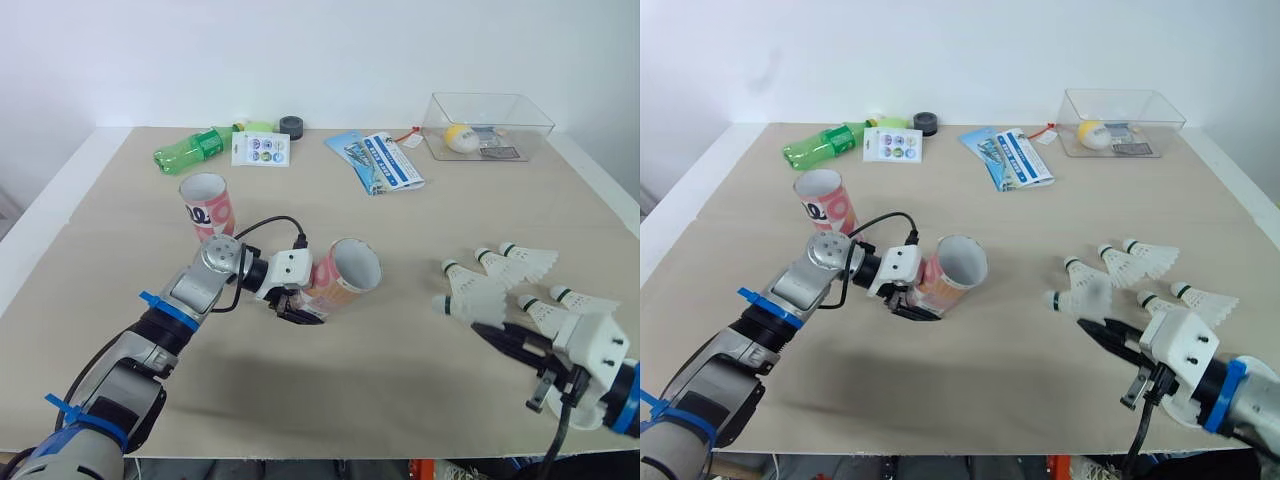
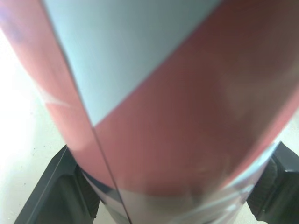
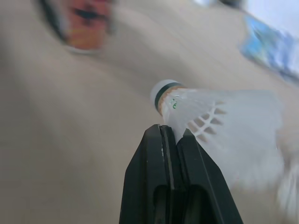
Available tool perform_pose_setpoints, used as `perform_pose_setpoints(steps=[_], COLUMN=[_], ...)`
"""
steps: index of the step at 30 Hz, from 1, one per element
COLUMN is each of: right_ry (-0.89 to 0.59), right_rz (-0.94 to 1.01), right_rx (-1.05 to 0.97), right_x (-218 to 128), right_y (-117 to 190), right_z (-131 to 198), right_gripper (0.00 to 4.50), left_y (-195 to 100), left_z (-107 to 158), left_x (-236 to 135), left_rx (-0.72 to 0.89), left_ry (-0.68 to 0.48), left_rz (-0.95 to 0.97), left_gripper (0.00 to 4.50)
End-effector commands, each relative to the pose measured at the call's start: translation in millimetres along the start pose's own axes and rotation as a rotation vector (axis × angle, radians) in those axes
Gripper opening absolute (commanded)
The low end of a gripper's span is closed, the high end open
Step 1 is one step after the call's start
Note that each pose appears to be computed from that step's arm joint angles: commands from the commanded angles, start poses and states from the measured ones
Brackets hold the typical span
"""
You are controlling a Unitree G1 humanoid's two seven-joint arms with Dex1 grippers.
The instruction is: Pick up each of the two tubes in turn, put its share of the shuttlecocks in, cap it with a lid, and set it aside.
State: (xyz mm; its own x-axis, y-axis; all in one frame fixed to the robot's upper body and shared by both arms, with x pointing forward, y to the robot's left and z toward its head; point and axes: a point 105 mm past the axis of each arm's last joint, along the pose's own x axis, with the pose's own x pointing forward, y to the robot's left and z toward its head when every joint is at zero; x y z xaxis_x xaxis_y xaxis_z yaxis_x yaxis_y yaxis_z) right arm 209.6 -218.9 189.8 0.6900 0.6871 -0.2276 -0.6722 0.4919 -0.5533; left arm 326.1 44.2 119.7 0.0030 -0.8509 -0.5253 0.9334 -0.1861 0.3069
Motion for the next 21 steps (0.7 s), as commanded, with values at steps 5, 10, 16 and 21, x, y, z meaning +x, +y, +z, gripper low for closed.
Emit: perform_pose_setpoints(steps=[5, 10, 16, 21], right_ry=[-0.161, -0.189, -0.207, -0.222], right_rz=[0.146, 0.229, 0.343, 0.39], right_rx=[-0.328, -0.435, -0.589, -0.667], right_x=[31, 45, 70, 85], right_y=[-32, -36, -35, -41], right_z=[67, 76, 81, 82], right_gripper=[0.07, 0.07, 0.07, 0.07], left_y=[2, 3, 9, 11], left_z=[0, 2, 21, 24], left_x=[1, 1, 2, 3], left_rx=[0.007, -0.042, -0.068, -0.081], left_ry=[0.013, -0.004, -0.039, -0.023], left_rz=[0.0, 0.037, 0.097, 0.132], left_gripper=[3.35, 3.35, 3.35, 3.35])
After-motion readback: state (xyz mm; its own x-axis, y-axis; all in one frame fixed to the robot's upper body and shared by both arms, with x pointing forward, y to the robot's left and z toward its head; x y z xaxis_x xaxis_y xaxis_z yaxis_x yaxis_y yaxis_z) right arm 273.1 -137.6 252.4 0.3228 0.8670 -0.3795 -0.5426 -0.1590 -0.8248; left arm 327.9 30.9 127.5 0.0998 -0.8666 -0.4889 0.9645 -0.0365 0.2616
